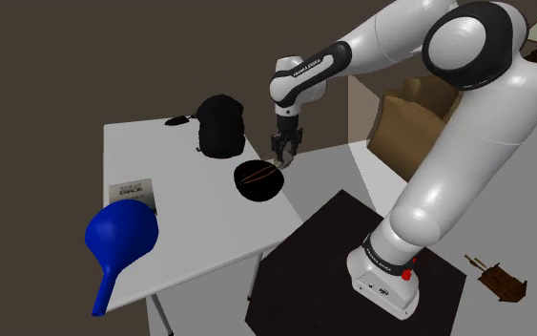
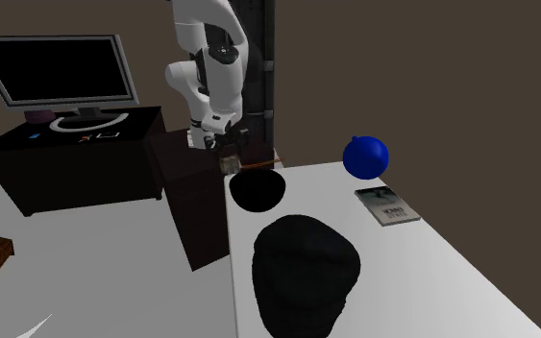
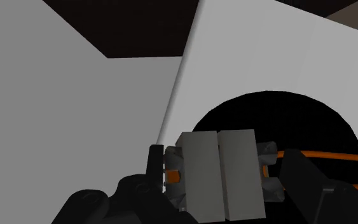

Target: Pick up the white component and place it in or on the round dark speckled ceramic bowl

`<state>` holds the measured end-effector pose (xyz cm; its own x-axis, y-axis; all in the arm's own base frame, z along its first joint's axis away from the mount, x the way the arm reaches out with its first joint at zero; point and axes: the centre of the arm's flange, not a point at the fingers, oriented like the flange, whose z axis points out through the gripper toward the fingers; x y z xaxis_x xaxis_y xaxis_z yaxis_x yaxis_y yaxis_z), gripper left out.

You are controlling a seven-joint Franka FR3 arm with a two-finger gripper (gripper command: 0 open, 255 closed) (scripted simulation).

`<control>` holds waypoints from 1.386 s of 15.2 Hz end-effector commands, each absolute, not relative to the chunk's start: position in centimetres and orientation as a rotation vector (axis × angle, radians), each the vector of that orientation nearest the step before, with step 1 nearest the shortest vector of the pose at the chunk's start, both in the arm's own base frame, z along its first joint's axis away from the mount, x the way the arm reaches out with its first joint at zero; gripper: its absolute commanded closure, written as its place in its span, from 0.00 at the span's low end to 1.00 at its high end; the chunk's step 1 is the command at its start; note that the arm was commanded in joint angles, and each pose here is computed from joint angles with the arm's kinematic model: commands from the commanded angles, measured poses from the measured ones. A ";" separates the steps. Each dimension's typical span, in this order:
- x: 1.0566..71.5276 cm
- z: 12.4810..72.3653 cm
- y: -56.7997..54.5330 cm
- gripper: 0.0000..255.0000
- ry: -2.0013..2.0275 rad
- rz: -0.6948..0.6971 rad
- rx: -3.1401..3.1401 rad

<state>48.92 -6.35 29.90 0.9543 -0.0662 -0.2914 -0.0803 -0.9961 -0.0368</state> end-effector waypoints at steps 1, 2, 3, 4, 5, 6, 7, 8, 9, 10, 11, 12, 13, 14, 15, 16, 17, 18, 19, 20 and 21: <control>48.9 28.8 -6.4 1.00 0.114 0.453 -3.058; 48.9 28.3 -6.4 1.00 0.114 0.453 -3.058; 48.9 27.8 -6.4 1.00 0.114 0.453 -3.058; 48.9 27.2 -6.4 1.00 0.114 0.453 -3.058; 48.9 26.7 -6.4 1.00 0.114 0.453 -3.058; 48.9 26.2 -6.4 1.00 0.114 0.453 -3.058; 48.9 25.7 -6.4 1.00 0.114 0.453 -3.058; 48.9 25.1 -6.4 1.00 0.114 0.453 -3.058; 48.9 24.6 -6.4 1.00 0.114 0.453 -3.058; 48.9 24.1 -6.4 1.00 0.114 0.453 -3.058; 48.9 23.5 -6.4 1.00 0.114 0.453 -3.058; 48.9 23.4 -6.4 1.00 0.115 0.453 -3.058; 48.9 23.4 -6.4 1.00 0.115 0.453 -3.058; 48.9 23.4 -6.4 1.00 0.114 0.453 -3.058; 48.9 23.4 -6.4 1.00 0.114 0.453 -3.058; 48.9 23.4 -6.4 1.00 0.114 0.453 -3.058; 48.9 23.4 -6.4 1.00 0.114 0.453 -3.058; 48.9 23.4 -6.4 1.00 0.114 0.453 -3.058; 48.9 23.4 -6.4 1.00 0.114 0.453 -3.058; 48.8 23.4 -6.3 0.00 0.114 0.452 -3.058; 48.9 23.5 -6.2 0.00 0.114 0.452 -3.058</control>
<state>48.93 -6.36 23.53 0.9550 -0.0674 -0.2890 -0.0813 -0.9960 -0.0363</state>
